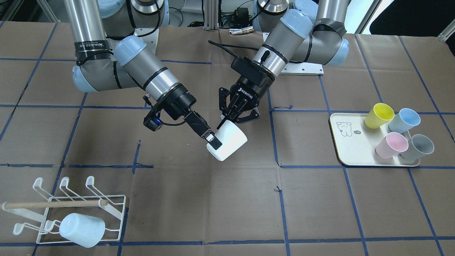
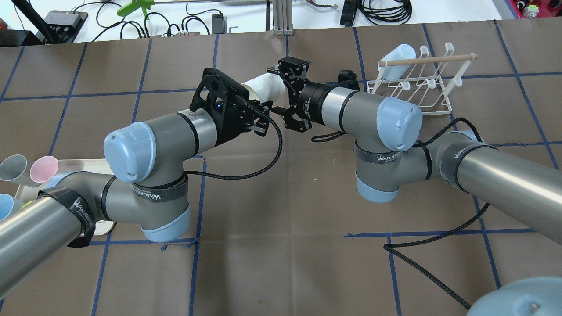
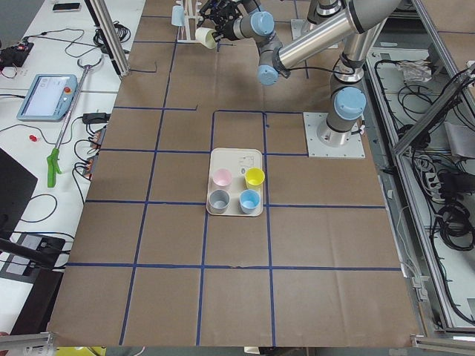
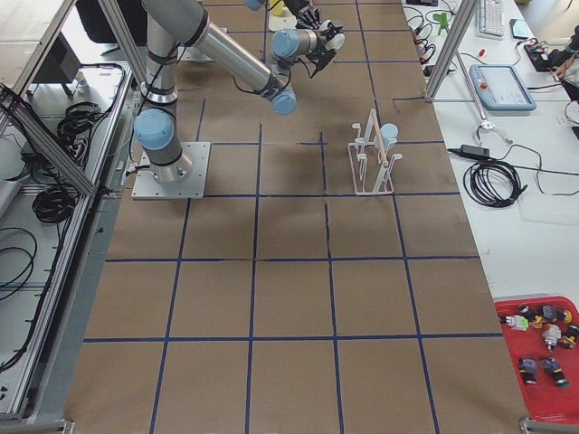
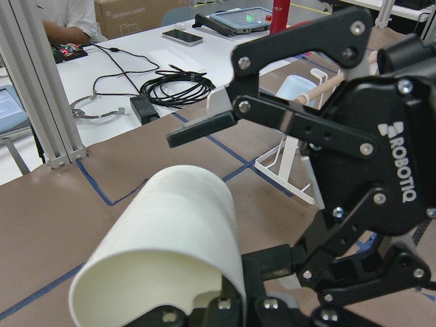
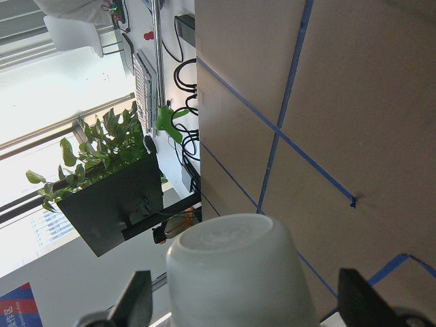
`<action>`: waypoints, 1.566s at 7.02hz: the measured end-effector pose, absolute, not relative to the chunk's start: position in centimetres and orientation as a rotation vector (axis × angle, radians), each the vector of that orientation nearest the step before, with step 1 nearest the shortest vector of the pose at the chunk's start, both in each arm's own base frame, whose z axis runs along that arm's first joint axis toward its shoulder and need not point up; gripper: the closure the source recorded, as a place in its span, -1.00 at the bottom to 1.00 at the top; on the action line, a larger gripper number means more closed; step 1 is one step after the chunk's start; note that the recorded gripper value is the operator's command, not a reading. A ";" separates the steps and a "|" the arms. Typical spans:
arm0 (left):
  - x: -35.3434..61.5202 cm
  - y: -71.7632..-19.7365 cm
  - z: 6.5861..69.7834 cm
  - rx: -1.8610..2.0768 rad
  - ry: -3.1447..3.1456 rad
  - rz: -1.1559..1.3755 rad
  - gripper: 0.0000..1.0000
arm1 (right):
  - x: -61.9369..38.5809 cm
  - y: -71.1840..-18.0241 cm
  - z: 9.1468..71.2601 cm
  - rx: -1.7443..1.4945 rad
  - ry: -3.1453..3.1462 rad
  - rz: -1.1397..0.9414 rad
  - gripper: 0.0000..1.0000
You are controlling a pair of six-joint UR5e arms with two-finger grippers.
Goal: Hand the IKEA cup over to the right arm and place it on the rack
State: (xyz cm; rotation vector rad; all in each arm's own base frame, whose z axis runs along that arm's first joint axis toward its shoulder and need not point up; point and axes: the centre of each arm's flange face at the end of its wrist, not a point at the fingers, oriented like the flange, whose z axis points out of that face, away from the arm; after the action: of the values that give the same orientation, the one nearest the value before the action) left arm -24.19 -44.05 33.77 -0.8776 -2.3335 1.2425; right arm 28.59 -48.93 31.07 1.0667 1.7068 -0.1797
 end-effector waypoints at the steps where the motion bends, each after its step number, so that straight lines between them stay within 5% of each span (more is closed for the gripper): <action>1: -24.2 -44.0 33.7 -0.878 -2.333 1.242 0.99 | 28.8 -48.9 31.0 1.066 1.710 -0.176 -0.91; 6: -24.2 -44.0 33.8 -0.874 -2.332 1.243 0.99 | 29.6 -49.7 30.6 1.058 1.717 -0.167 -0.90; 7: -24.2 -44.0 33.9 -0.873 -2.332 1.243 0.98 | 29.7 -49.8 30.4 1.058 1.719 -0.162 -0.80; 8: -24.2 -44.0 33.9 -0.873 -2.332 1.245 0.98 | 29.8 -49.8 30.3 1.058 1.721 -0.160 -0.28; 9: -24.2 -44.0 33.9 -0.873 -2.331 1.245 0.97 | 29.8 -49.8 30.3 1.056 1.721 -0.159 -0.05; 11: -24.2 -44.0 34.1 -0.873 -2.330 1.249 0.93 | 29.9 -49.7 30.5 1.049 1.720 -0.157 0.06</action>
State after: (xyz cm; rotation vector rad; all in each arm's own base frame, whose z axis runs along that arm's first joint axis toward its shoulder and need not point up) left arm -24.19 -43.99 34.06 -0.8733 -2.3302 1.2485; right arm 29.85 -49.69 30.54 1.0489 1.7196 -0.1573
